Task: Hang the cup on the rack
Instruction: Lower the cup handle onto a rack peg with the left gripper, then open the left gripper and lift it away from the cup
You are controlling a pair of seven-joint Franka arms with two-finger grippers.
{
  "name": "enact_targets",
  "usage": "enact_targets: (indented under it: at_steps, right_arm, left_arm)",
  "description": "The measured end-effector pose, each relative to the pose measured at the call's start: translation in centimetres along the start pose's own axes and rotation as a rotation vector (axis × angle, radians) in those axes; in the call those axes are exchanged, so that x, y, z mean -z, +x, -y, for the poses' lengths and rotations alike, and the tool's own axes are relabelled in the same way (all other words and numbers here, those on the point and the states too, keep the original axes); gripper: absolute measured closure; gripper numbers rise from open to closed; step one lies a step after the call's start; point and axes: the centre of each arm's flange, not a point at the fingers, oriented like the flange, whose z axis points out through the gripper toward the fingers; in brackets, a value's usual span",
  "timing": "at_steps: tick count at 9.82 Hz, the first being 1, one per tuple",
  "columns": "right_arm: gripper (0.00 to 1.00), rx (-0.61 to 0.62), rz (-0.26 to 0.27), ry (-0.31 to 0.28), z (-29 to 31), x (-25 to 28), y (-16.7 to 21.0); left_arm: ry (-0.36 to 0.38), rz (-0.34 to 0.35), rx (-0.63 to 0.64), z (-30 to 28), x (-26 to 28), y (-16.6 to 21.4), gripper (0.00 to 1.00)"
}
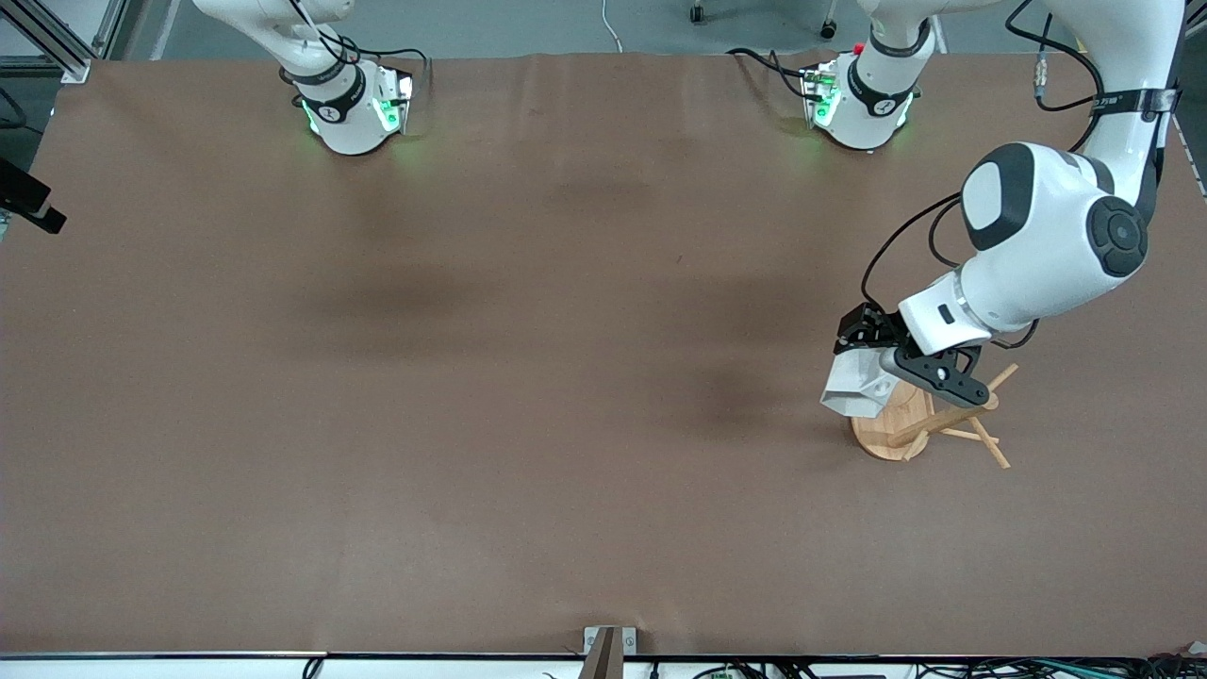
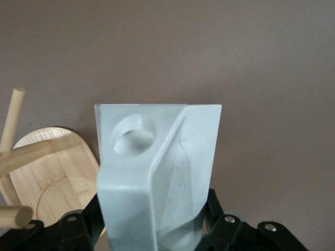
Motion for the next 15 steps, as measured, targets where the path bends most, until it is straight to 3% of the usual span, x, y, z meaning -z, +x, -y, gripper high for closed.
enact_targets:
  at_steps: [2,7,15]
  right_arm:
    - [0.00,-0.065,0.018,-0.002,0.2,-0.2,-0.2]
    - [0.00,0.052,0.025,-0.002,0.7,-0.2,-0.3]
    - [0.00,0.060,0.030,-0.002,0.7,-0.3,-0.4]
  left_arm:
    - [0.010,0.000,-0.019,0.3,0.1,0.1,0.23]
    - [0.023,-0.005,-0.026,2.5,0.6,-0.3,0.23]
    - [0.031,0.018,-0.025,6.5,-0.3,-1.5,0.23]
